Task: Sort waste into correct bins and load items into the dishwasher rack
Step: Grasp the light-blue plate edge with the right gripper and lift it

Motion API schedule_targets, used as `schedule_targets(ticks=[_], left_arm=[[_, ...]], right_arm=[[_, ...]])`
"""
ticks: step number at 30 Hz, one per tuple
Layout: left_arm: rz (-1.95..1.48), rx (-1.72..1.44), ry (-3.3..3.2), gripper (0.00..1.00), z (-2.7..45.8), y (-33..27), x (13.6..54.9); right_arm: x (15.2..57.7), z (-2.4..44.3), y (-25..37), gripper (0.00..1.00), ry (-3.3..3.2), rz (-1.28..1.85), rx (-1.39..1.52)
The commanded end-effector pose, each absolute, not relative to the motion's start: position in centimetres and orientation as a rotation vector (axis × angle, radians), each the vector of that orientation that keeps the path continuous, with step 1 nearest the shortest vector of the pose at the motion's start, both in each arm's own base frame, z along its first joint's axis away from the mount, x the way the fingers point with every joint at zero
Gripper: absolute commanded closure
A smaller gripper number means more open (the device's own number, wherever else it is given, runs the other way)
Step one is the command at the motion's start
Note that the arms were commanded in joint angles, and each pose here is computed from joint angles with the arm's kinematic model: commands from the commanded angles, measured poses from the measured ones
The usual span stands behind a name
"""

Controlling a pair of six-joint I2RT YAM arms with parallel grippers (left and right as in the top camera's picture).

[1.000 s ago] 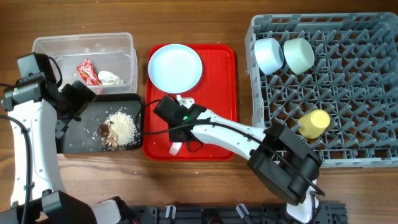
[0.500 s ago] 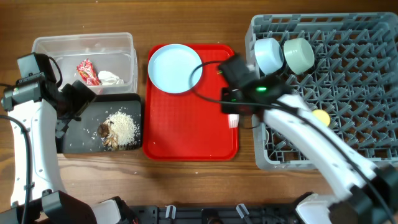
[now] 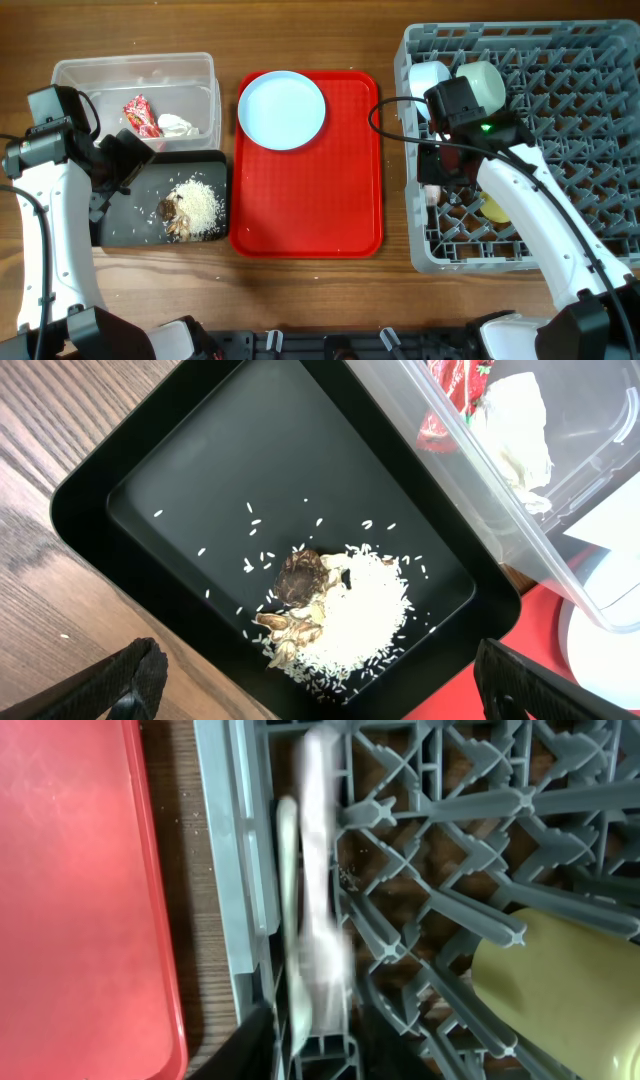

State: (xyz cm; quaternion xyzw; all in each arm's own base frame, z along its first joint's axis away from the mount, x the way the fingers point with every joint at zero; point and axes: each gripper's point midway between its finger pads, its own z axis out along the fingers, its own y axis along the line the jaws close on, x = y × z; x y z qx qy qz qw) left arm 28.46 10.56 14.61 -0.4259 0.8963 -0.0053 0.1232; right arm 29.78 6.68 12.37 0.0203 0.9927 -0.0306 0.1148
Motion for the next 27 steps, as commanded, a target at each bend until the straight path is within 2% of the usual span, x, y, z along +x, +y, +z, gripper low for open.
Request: schedule_targets(ticks=[1,4,7,10,12,14,17,19,22,27], left_arm=[[-0.027,-1.249,2.589,0.00,15.2,10.6,28.6],[-0.027,-1.249,2.589,0.00,15.2,10.6,28.6],[-0.027,-1.250,2.588,0.00,15.2,10.6,28.6],[-0.027,-1.250,2.588,0.00,15.2,10.6,28.6],[-0.027,-1.250,2.588,0.00,15.2,10.6,28.6],[-0.027,-1.250,2.588,0.00,15.2,10.6,28.6],[-0.027,-1.250,2.588,0.00,15.2,10.6,28.6],[-0.027,-1.250,2.588,0.00,15.2,10.6,28.6],[-0.027,-1.250,2.588,0.00,15.2,10.6,28.6],[-0.027,-1.249,2.588,0.00,15.2,10.6,28.6]], right_arm=[[30.1,12.1,6.7,0.63,2.901,-0.096,0.049],[31.6,13.3,8.0,0.57,2.841,-0.004,-0.023],[33.2,15.3,9.9,0.57,2.770,0.135,-0.044],[34.7,17.6,15.6,0.58,2.642,0.511,-0.197],[35.7,19.7,20.0,0.52,2.498,0.662,-0.317],[36.7,19.8,22.8,0.39,2.425,0.646,-0.353],[39.3,16.2,26.4,0.33,2.419,0.589,-0.251],[40.8,13.0,28.5,0.33,2.416,0.599,-0.258],[42.6,7.4,27.6,0.33,2.491,0.497,-0.056],[44.2,3.2,28.3,0.34,2.479,0.487,-0.034]])
